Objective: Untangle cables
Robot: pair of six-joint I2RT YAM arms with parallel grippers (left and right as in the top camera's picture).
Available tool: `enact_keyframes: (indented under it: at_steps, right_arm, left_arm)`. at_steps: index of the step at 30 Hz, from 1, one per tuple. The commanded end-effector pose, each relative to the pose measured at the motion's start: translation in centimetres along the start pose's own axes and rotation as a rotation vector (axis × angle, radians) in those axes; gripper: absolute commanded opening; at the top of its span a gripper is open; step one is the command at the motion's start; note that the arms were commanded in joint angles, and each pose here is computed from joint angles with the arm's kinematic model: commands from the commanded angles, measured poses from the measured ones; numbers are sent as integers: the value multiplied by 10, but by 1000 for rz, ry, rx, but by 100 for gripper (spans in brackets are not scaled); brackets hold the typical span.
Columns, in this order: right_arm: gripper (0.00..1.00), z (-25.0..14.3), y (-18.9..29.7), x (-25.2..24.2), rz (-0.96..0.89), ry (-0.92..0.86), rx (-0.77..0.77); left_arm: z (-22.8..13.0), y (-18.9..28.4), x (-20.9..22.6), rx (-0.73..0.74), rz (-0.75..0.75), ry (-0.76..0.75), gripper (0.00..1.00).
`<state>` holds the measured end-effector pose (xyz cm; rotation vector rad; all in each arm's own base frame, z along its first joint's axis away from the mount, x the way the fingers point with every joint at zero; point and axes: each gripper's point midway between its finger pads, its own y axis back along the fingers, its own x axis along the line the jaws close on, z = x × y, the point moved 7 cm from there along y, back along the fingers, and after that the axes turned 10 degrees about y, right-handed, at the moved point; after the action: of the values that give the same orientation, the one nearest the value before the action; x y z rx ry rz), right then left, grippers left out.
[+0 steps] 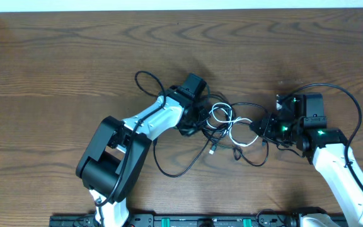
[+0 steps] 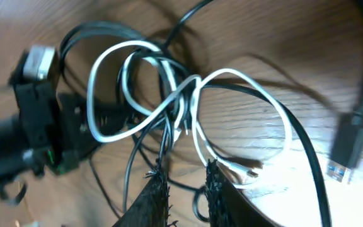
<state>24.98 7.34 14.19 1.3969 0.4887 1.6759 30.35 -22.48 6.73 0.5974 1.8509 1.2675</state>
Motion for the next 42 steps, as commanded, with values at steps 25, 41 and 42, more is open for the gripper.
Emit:
enact_keyframes:
  at_steps: [25, 41, 42]
  right_arm:
    - [28, 23, 6, 77, 453, 301, -96]
    - [39, 22, -8, 57, 212, 77, -111]
    - [39, 22, -9, 56, 207, 75, -111]
  left_arm:
    - [-17, 62, -35, -288, -81, -611, 8]
    - [-21, 61, -35, -277, -83, -632, 7]
    - [-23, 60, -36, -275, -83, -636, 7]
